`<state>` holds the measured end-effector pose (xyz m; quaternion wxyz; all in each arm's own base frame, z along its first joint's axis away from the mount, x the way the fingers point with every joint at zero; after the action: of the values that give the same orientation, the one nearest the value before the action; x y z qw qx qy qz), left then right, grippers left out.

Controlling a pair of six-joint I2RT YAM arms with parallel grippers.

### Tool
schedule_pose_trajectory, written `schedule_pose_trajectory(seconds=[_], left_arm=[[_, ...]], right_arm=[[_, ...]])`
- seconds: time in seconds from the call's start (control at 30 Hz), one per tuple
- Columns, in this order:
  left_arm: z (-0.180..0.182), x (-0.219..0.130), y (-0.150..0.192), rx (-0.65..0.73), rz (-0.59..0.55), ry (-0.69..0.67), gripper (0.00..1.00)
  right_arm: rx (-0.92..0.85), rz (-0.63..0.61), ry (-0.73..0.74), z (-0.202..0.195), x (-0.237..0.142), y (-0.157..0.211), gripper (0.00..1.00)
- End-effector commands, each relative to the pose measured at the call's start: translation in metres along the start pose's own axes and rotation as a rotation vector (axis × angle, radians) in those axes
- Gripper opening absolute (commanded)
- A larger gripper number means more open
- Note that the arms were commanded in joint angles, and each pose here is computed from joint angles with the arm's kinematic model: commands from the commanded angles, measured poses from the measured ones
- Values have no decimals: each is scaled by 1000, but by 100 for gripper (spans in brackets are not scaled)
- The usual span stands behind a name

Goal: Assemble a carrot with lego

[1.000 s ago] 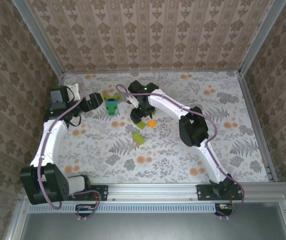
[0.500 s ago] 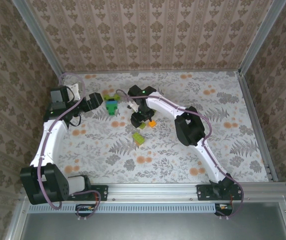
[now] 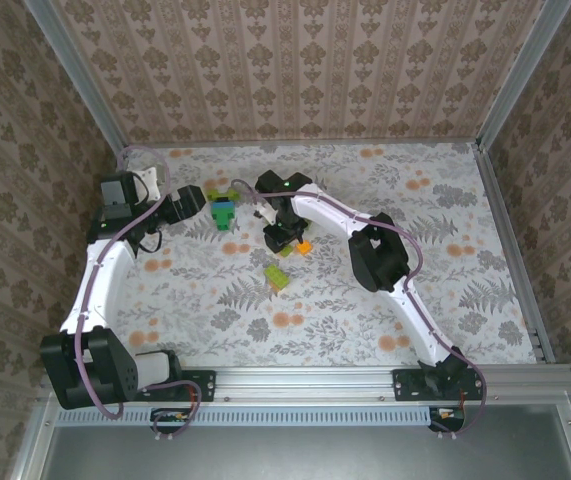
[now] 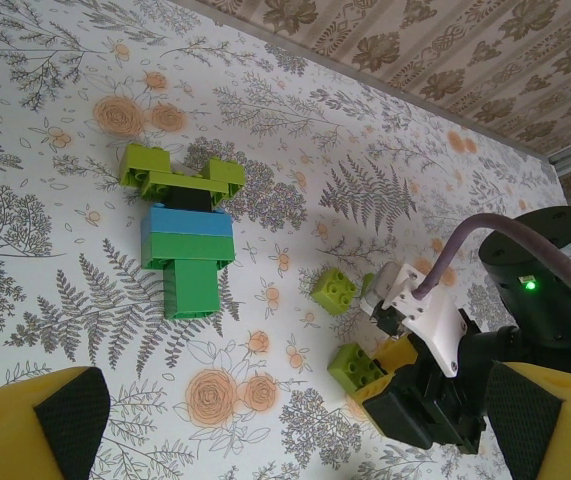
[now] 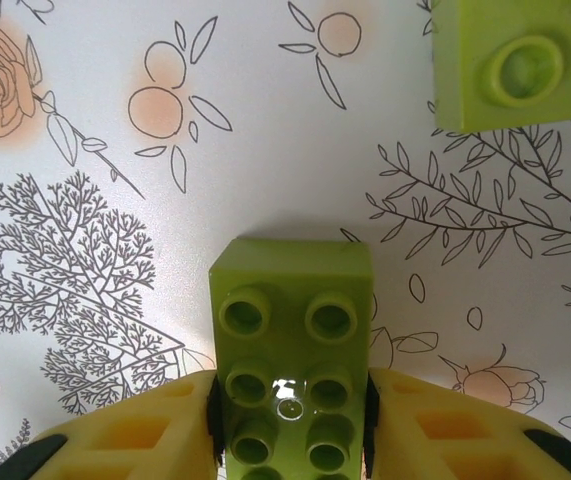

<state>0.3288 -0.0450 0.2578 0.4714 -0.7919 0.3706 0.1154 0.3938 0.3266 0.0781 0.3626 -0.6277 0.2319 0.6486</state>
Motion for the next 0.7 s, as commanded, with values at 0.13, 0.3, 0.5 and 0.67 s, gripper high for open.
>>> schedule_pose_trajectory(seconds=[0.13,0.3,0.5,0.67], left_arm=[[-1,-1,-7,17,-11,4,100],[-1,-1,-7,16,-10,4,100],[-1,0,-6,16,-9,2,100],[1,0,-6,15,-6,-8,100]], right_arm=[[13,-36,3,7,-33,2,34],[15,-76,15,10,-62,4,33],[4,-111,18,20,-96,17,33],[-34,-95,-9,40,-108,42,33]])
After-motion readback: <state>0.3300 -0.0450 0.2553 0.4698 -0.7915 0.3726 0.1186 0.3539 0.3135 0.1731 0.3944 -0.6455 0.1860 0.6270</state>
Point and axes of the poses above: each hand's point on the last joint's axis, 136 mm out from that joint toward the fingers, its own x axis out along the fingers, its own z axis along the line the jaws close on, y = z × x, the point moved 5 cm from there along -x, back along the fingers, and after that the axes turned 1 degree about x, right-handed, at the moved point
